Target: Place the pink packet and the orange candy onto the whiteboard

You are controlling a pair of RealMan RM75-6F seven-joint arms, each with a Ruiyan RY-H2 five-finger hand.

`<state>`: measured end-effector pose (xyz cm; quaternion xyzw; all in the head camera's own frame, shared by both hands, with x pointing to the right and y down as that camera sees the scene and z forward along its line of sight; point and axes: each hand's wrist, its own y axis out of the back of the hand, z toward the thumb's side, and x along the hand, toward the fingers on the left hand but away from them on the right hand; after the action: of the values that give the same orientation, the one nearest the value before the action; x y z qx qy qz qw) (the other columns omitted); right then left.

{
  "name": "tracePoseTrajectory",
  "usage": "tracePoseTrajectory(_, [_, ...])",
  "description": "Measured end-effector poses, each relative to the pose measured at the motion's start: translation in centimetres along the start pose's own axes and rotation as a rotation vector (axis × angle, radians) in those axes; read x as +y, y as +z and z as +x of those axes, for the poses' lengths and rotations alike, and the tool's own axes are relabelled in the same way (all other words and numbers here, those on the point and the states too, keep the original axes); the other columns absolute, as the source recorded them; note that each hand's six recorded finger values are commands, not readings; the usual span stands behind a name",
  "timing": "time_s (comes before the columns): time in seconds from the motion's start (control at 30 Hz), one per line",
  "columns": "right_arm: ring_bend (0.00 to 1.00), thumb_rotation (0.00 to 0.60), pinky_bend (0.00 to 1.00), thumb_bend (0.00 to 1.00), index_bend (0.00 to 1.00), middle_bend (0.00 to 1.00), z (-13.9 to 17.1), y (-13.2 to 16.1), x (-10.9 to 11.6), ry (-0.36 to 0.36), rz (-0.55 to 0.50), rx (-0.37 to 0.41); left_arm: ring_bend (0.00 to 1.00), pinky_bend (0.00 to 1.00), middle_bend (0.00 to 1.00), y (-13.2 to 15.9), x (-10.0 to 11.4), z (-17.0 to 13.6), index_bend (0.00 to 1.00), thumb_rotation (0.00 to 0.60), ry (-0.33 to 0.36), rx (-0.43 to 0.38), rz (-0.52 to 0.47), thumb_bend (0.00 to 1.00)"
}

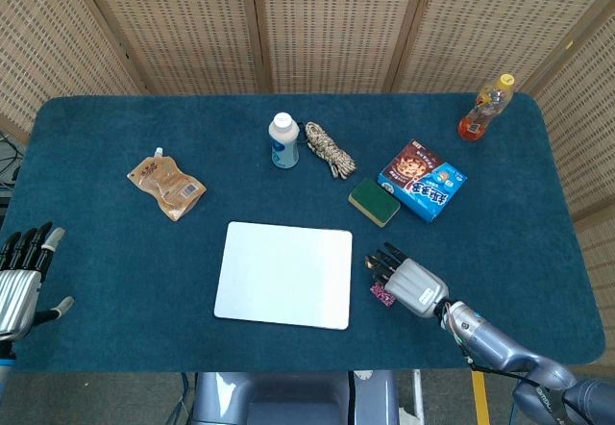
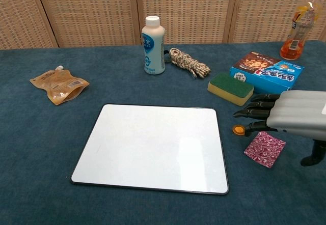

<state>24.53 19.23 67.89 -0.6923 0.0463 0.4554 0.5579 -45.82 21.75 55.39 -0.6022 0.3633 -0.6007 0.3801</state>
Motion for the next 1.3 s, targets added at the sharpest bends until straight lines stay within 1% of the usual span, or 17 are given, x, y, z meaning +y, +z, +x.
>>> tracePoseTrajectory(0.3, [0.00,0.600,0.00,0.00,0.22,0.00,-1.7,0.8,0.4,0.009,0.014,-0.008,0.00,0.00,0.00,-0.1,0.0,0.1,0.00,0.600,-0.003,0.001,-0.005,0.05])
tracePoseTrajectory(0.47, [0.00,0.600,0.00,0.00,0.25,0.00,-2.3,0.9,0.3,0.021,0.030,-0.015,0.00,0.00,0.00,-0.2,0.0,0.1,0.00,0.600,-0.003,0.002,-0.008,0.05])
tracePoseTrajectory(0.63, [0.00,0.600,0.00,0.04,0.25,0.00,-2.6,1.2,0.1,0.035,0.038,-0.018,0.00,0.00,0.00,-0.2,0.0,0.1,0.00,0.600,-0.005,0.002,-0.009,0.05])
tracePoseTrajectory(0.77, [0.00,0.600,0.00,0.06,0.30,0.00,-2.7,1.4,-0.1,0.047,0.042,-0.017,0.00,0.00,0.00,-0.2,0.0,0.1,0.00,0.600,-0.007,0.002,-0.009,0.05])
tracePoseTrajectory(0.9, [0.00,0.600,0.00,0.11,0.39,0.00,-2.9,1.5,-0.3,0.053,0.044,-0.019,0.00,0.00,0.00,-0.2,0.0,0.1,0.00,0.600,-0.007,0.002,-0.009,0.05])
tracePoseTrajectory(1.07, [0.00,0.600,0.00,0.15,0.47,0.00,-3.0,1.6,-0.6,0.059,0.037,-0.021,0.00,0.00,0.00,-0.2,0.0,0.2,0.00,0.600,-0.008,0.003,-0.010,0.05])
tracePoseTrajectory(1.3, [0.00,0.600,0.00,0.16,0.48,0.00,-3.0,1.7,-0.3,0.042,0.001,-0.025,0.00,0.00,0.00,-0.3,0.0,0.2,0.00,0.600,-0.009,0.005,-0.013,0.05])
